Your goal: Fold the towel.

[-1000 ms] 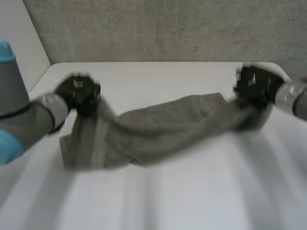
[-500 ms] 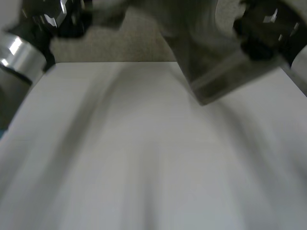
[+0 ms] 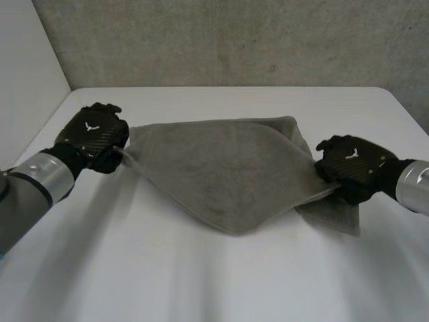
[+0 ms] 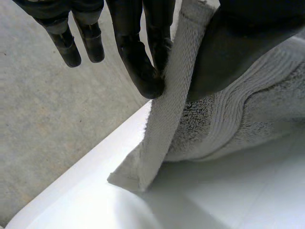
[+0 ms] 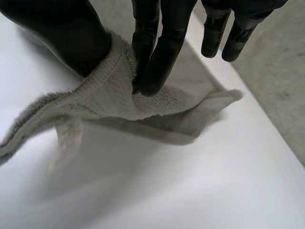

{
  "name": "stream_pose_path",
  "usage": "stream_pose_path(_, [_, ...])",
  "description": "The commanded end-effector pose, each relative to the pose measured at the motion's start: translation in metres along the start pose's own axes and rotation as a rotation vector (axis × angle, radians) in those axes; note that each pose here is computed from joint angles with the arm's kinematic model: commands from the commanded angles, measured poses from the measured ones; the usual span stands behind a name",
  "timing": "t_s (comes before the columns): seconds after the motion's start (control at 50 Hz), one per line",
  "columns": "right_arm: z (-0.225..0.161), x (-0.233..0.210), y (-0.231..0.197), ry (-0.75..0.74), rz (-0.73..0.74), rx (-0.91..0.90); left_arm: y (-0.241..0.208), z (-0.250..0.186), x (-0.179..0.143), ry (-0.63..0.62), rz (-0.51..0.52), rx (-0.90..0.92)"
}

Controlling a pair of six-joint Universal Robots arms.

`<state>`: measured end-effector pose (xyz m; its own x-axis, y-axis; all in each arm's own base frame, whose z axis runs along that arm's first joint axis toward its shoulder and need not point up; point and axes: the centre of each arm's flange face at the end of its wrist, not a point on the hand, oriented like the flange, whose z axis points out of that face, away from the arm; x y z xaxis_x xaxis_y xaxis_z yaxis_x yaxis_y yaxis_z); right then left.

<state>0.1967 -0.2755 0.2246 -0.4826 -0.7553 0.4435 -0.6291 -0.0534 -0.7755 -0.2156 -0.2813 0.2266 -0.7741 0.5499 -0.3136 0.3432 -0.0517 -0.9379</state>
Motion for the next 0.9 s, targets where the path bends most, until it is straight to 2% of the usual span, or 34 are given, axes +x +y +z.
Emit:
stream_pose_path(0.02, [-0.022,-0.004,-0.018,0.013,0.112,0.016,-0.028,-0.026,0.003,0.006,-0.036,0.004])
stream_pose_path(0.1, [-0.032,-0.014,-0.023,-0.051,0.192,-0.012,-0.04,-0.04,0.002,-0.005,-0.078,0.013])
stream_pose_path(0.18, [-0.033,-0.016,-0.023,-0.077,0.208,-0.019,-0.041,-0.044,0.002,-0.01,-0.101,0.008])
stream_pose_path(0.28, [-0.028,-0.018,-0.019,-0.091,0.211,-0.025,-0.028,-0.045,0.002,-0.015,-0.126,-0.031])
stream_pose_path(0.4, [-0.002,-0.022,-0.002,-0.128,0.235,-0.06,-0.002,-0.045,0.006,-0.009,-0.163,-0.108])
stream_pose_path(0.5, [0.015,-0.021,0.005,-0.104,0.212,-0.084,0.019,-0.034,0.005,-0.005,-0.18,-0.163])
stream_pose_path(0.58, [0.038,-0.009,0.009,-0.003,0.197,-0.107,0.037,-0.021,-0.02,-0.088,-0.192,-0.193])
stream_pose_path(0.68, [0.055,0.005,0.013,0.096,0.174,-0.118,0.05,-0.008,-0.036,-0.142,-0.203,-0.234])
stream_pose_path(0.82, [0.06,-0.002,0.019,0.087,0.204,-0.153,0.06,-0.007,-0.032,-0.124,-0.234,-0.304])
stream_pose_path(0.9, [0.051,-0.012,0.023,0.062,0.279,-0.168,0.065,-0.018,-0.018,-0.07,-0.274,-0.38])
